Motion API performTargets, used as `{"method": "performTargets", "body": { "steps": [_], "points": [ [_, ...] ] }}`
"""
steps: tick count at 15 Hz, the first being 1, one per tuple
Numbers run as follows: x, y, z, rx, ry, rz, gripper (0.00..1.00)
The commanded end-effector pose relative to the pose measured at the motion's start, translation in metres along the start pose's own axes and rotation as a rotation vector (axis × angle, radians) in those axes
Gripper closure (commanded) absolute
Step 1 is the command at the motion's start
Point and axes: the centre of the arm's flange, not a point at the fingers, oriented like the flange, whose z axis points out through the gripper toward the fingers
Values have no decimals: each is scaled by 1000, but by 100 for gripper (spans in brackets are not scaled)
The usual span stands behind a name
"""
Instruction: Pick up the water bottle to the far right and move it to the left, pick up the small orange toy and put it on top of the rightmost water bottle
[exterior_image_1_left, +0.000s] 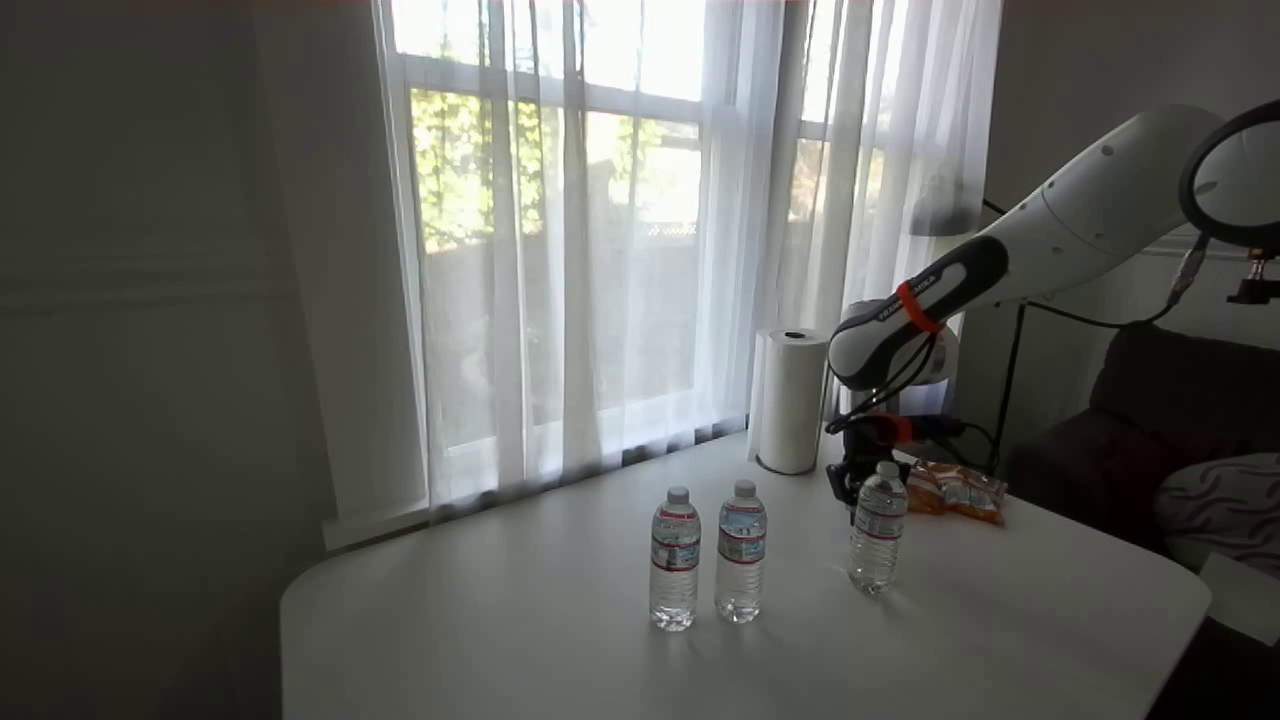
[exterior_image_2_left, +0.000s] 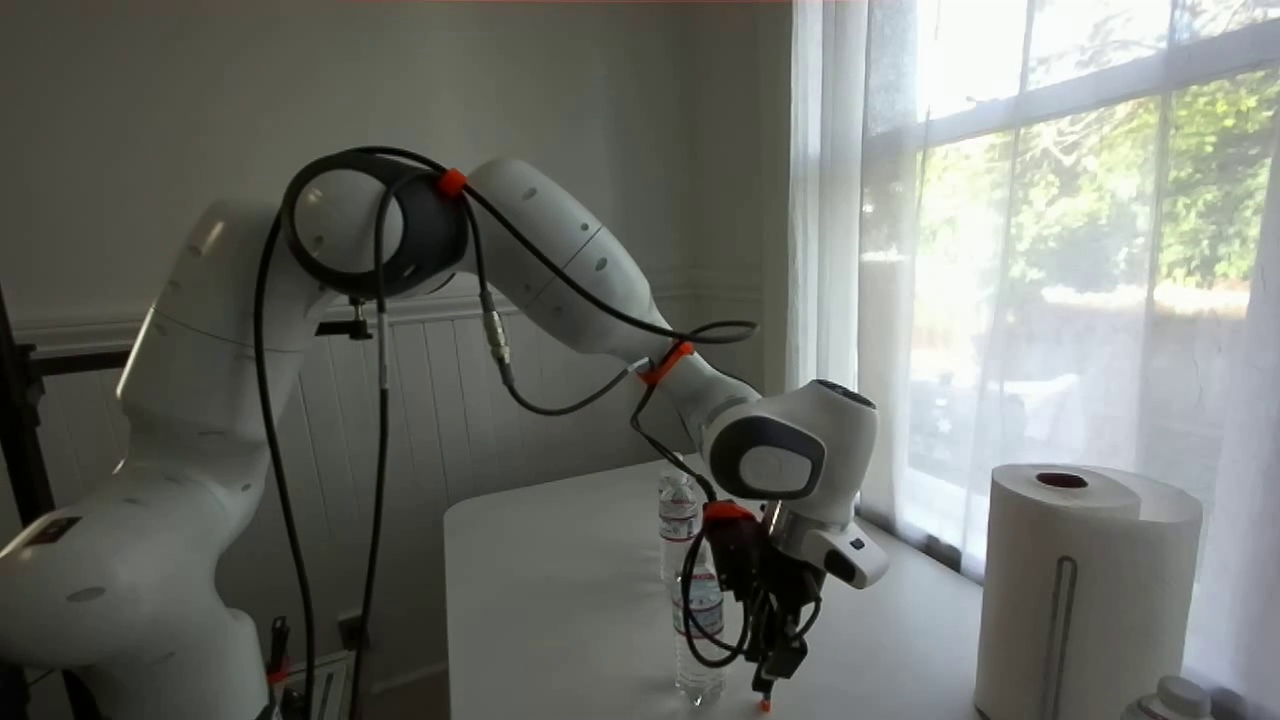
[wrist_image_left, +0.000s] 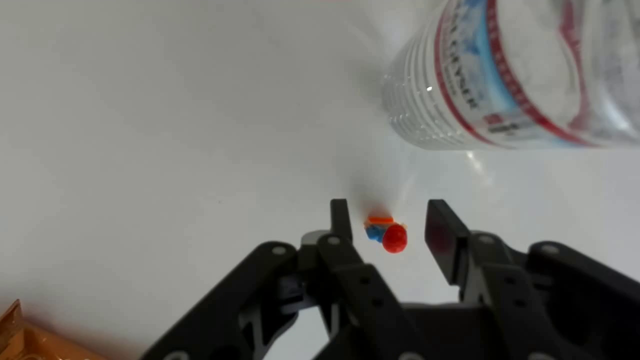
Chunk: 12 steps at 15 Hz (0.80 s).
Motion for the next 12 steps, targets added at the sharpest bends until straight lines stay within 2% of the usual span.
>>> {"method": "performTargets", "body": {
  "steps": [1,2,4,6,7,9,12],
  "points": [
    [6,2,1,28,-13,-18,60],
    [6,2,1,27,-13,-20,60],
    [6,2,1,25,-11,-24,50],
    [7,3,2,25,-7,-29,53],
    [7,3,2,26,-7,-30,60],
    [7,3,2,30,-4,-35,62],
    [8,3,4,25,3,-51,54]
  ]
}}
